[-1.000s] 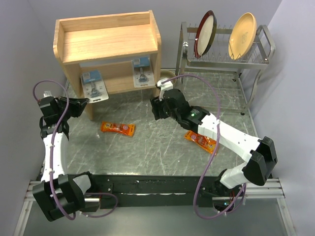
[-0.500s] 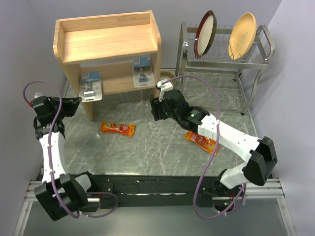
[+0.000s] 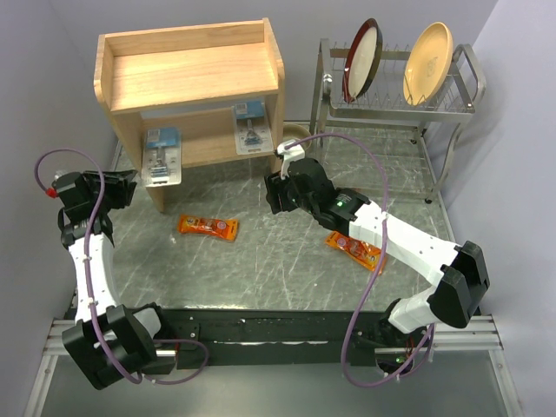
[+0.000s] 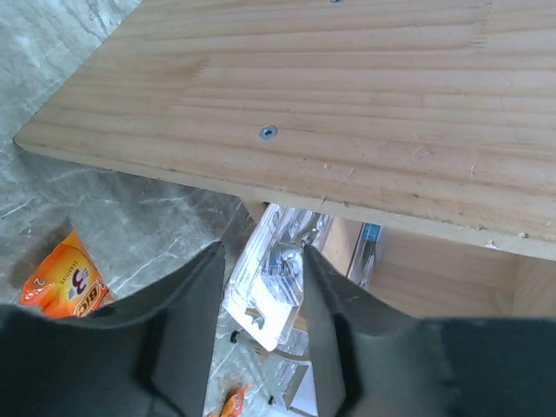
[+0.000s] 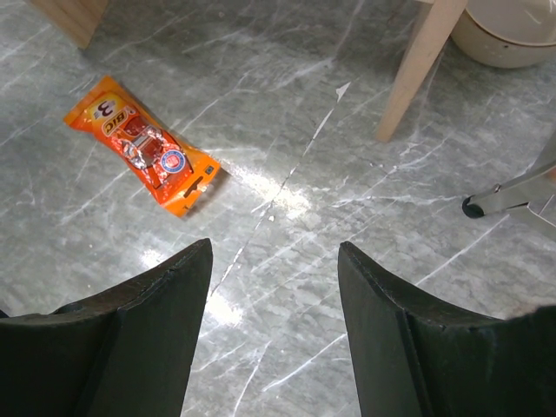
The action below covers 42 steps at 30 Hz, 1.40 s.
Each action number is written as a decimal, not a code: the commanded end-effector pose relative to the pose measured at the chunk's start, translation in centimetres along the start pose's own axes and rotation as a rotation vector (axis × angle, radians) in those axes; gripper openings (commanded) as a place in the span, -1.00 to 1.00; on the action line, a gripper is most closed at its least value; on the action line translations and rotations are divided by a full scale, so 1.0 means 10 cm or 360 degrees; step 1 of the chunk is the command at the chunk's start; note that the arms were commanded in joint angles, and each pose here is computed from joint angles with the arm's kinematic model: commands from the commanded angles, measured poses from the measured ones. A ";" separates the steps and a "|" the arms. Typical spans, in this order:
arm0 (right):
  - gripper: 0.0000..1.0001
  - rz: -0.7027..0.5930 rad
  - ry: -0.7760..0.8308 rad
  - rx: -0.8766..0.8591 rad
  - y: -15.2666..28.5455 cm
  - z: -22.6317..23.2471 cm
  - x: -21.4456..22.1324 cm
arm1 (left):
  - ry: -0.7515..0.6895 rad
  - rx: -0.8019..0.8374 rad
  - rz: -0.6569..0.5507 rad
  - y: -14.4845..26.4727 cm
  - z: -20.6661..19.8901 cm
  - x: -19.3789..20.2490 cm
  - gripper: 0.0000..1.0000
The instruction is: Place and organize the shaving razors onto the shelf
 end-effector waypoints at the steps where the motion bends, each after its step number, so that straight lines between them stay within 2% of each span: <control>1: 0.34 -0.0056 -0.0032 0.0002 -0.04 0.00 -0.08 | -0.0005 0.0008 -0.0046 0.01 -0.01 -0.04 -0.02; 4: 0.34 -0.0054 -0.0029 0.0005 -0.04 -0.01 -0.07 | -0.0009 -0.0011 -0.0038 0.03 0.00 -0.03 0.09; 8: 0.35 -0.0064 -0.0019 0.0014 -0.03 -0.02 -0.09 | -0.0161 -0.0073 -0.0116 0.19 -0.03 -0.13 0.22; 11: 0.35 -0.0072 -0.0016 0.0025 -0.01 -0.04 -0.09 | -0.0360 -0.0046 0.0004 0.30 -0.10 -0.03 0.20; 12: 0.35 -0.0065 -0.0020 0.0030 -0.02 -0.05 -0.08 | -0.0392 -0.0017 0.0114 0.32 -0.10 0.06 0.15; 13: 0.35 -0.0065 -0.0024 0.0030 -0.02 -0.06 -0.07 | -0.0417 -0.0021 0.0187 0.32 -0.03 0.12 0.05; 14: 0.35 -0.0069 -0.0025 0.0027 -0.01 -0.06 -0.08 | -0.0480 -0.0015 0.0249 0.32 0.02 0.17 -0.38; 16: 0.35 -0.0064 -0.0024 0.0034 -0.02 -0.08 -0.07 | -0.0512 0.0010 0.0393 0.35 0.15 0.31 -0.98; 19: 0.35 -0.0076 -0.0034 0.0038 -0.01 -0.11 -0.09 | -0.0447 -0.0145 0.0419 0.34 0.43 0.37 -0.98; 22: 0.35 -0.0076 -0.0040 0.0045 0.00 -0.13 -0.07 | -0.0396 -0.0182 0.0400 0.27 0.53 0.41 -0.98; 36: 0.36 -0.0077 -0.0029 0.0061 0.00 -0.16 -0.07 | -0.0071 -0.0175 0.0555 -0.12 0.41 0.66 -0.98; 42: 0.36 -0.0074 -0.0021 0.0067 -0.04 -0.16 -0.09 | 0.0032 -0.0163 0.0558 -0.24 0.13 0.59 -0.98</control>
Point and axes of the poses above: each gripper's point midway between its finger pads, its own y axis back along the fingers, its own z axis along the line the jaws close on, x = y × z, the point moved 3 cm from there along y, back along the fingers, and after that the axes turned 7 degrees about y, right-handed, at the moved point
